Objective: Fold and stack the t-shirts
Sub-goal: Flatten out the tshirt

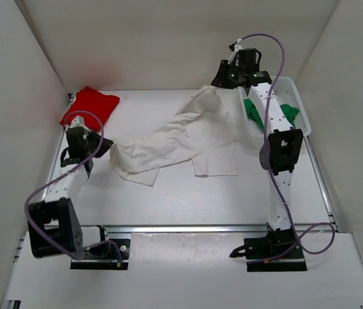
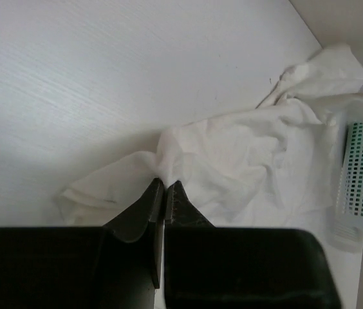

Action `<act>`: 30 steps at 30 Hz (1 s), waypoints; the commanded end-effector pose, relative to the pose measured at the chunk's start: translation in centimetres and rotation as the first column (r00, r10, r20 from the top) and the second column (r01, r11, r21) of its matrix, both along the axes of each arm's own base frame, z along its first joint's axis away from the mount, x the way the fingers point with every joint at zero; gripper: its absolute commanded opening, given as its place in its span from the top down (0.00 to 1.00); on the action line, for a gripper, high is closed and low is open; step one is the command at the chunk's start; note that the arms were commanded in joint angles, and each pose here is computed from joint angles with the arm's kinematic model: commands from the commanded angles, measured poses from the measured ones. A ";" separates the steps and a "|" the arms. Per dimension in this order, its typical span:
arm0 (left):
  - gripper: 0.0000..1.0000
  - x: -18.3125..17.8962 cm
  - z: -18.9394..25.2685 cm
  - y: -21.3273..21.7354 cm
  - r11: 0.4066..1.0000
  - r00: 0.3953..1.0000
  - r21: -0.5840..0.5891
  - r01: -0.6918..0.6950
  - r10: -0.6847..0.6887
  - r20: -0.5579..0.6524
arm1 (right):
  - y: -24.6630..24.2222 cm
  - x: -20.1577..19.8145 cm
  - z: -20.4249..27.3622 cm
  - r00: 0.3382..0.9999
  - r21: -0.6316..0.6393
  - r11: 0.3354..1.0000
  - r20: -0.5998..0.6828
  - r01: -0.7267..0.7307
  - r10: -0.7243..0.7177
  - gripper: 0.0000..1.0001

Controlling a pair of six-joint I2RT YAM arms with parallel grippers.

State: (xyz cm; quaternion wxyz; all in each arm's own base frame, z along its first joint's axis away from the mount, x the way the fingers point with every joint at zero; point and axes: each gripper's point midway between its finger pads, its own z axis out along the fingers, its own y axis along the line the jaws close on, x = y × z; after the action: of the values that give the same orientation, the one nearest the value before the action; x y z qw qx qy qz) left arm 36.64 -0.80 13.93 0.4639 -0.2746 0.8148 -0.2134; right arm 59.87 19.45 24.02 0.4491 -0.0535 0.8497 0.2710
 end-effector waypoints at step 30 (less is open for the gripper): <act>0.64 7.2 -2.9 4.6 0.993 0.990 -0.060 -0.098 0.091 -0.110 | -6.5 -29.7 -16.3 0.957 0.100 0.969 -0.206 0.227 -0.203 0.72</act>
State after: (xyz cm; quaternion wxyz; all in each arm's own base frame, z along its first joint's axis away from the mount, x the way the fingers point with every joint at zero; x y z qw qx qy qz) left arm 45.42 2.66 8.30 0.3811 -0.3251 0.8367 -0.2215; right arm 28.29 12.56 5.18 0.3285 0.0916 0.9062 0.2501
